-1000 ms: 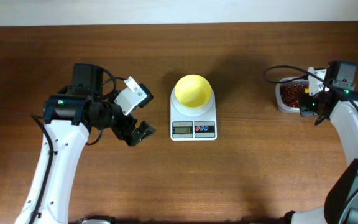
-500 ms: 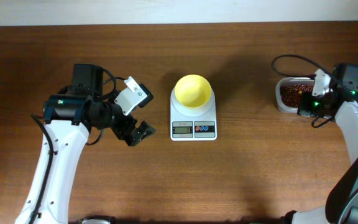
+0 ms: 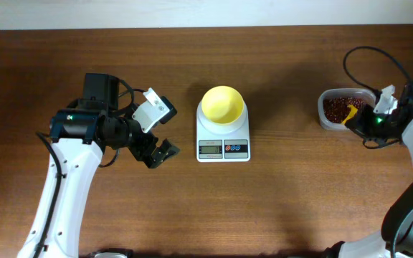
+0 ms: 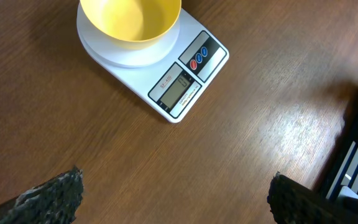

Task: Scoop item into bowl and weigh 50g on scale
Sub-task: 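Drag the yellow scoop through the beans with the right gripper to fill it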

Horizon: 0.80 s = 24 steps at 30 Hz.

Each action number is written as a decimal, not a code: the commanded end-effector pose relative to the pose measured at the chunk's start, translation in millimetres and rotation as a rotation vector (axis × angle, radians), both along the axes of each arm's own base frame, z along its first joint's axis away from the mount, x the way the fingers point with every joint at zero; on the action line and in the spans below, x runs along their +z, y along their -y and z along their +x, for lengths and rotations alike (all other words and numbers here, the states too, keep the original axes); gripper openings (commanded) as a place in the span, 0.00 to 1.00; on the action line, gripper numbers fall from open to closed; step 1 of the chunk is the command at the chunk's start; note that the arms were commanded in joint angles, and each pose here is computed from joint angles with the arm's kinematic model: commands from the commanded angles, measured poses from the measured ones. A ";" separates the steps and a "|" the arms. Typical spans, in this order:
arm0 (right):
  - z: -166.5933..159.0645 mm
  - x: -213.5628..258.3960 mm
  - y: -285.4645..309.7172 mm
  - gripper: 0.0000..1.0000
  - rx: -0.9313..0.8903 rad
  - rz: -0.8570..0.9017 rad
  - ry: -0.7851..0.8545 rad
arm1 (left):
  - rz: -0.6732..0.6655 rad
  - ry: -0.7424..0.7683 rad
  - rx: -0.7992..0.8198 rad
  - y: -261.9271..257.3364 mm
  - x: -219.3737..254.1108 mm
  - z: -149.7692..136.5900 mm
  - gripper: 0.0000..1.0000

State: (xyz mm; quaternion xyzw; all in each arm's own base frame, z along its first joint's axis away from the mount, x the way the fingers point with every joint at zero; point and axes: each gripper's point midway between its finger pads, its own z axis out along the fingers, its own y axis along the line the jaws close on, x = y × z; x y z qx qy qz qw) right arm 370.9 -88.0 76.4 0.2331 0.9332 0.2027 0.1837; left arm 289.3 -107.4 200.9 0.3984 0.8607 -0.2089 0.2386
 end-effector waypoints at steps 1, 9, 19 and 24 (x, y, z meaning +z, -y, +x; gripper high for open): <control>-9.1 -10.4 -4.6 0.04 -0.017 0.115 -0.034 | -0.009 0.011 -0.018 1.5 1.2 0.3 0.99; -16.1 -5.5 -9.6 0.04 0.036 0.167 -0.013 | -0.009 0.011 -0.018 1.5 1.2 0.3 0.99; -3.7 1.5 -10.9 0.04 0.042 0.190 0.053 | -0.009 0.011 -0.018 1.5 1.1 0.3 0.99; -1.7 -9.2 -9.8 0.04 0.026 0.205 0.032 | -0.009 0.011 -0.018 1.5 1.2 0.3 0.99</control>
